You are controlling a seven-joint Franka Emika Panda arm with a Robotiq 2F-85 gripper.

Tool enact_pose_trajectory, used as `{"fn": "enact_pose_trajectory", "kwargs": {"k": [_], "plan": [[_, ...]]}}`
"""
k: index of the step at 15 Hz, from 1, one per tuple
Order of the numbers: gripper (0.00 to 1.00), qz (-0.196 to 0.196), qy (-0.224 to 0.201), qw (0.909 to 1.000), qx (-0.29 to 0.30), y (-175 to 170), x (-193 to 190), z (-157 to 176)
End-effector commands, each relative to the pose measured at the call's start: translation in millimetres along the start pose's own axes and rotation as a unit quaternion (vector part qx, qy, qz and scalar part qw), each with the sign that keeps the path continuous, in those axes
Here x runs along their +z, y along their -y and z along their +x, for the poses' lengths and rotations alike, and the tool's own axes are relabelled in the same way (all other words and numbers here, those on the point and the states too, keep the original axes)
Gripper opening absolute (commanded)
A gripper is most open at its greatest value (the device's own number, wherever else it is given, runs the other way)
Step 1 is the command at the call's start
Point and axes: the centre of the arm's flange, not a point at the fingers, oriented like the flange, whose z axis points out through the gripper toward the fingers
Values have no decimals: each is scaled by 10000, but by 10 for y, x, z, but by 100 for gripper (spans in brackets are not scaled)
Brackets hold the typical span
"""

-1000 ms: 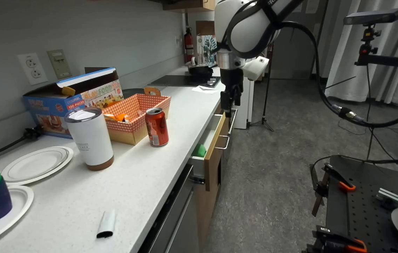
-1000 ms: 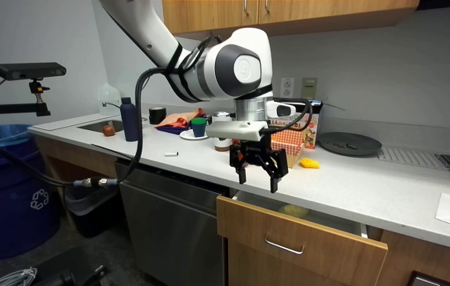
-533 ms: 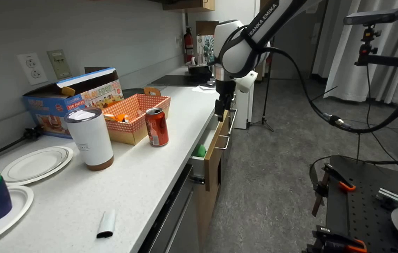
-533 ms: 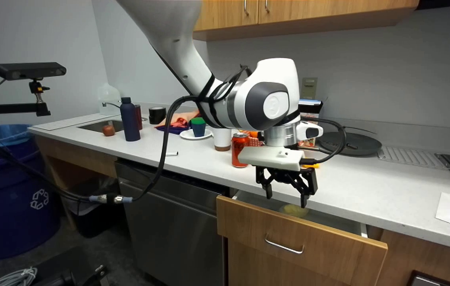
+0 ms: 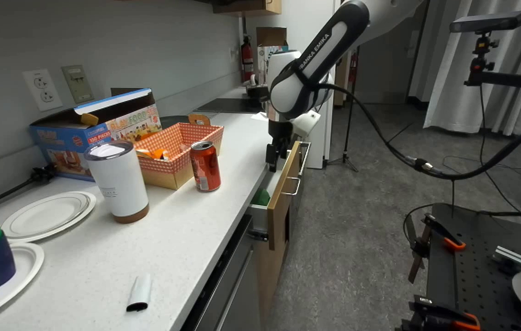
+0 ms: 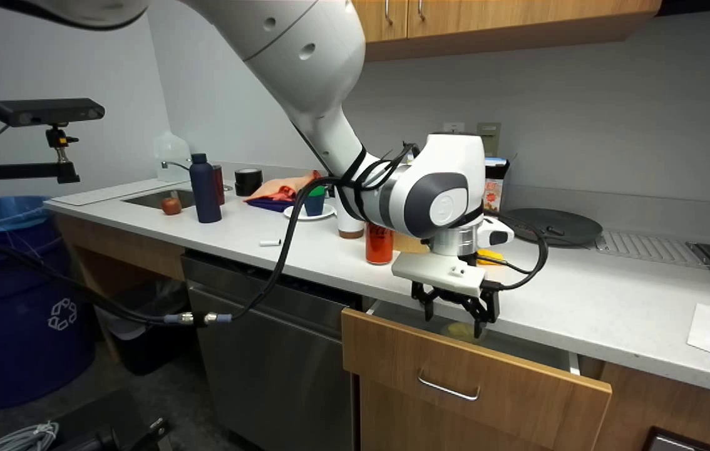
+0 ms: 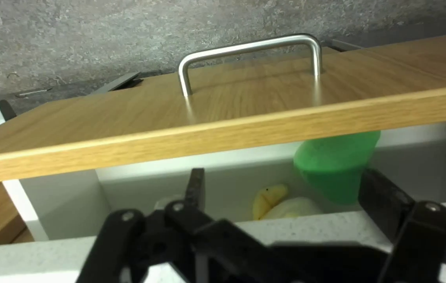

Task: Open the drawer, remove all the objects and put them in the box, and then close the drawer

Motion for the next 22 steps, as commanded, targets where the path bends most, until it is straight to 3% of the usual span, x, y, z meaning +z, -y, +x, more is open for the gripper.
{"fn": "enact_pose_trajectory", "kwargs": {"k": [1, 7, 17, 22], "plan": [[100, 233, -106, 9996, 96, -138, 238, 98], [100, 404, 72, 9986, 339, -159, 434, -86], [100, 427, 920, 9924, 700, -163, 531, -935], [100, 95, 861, 9941, 649, -217, 366, -855]]}}
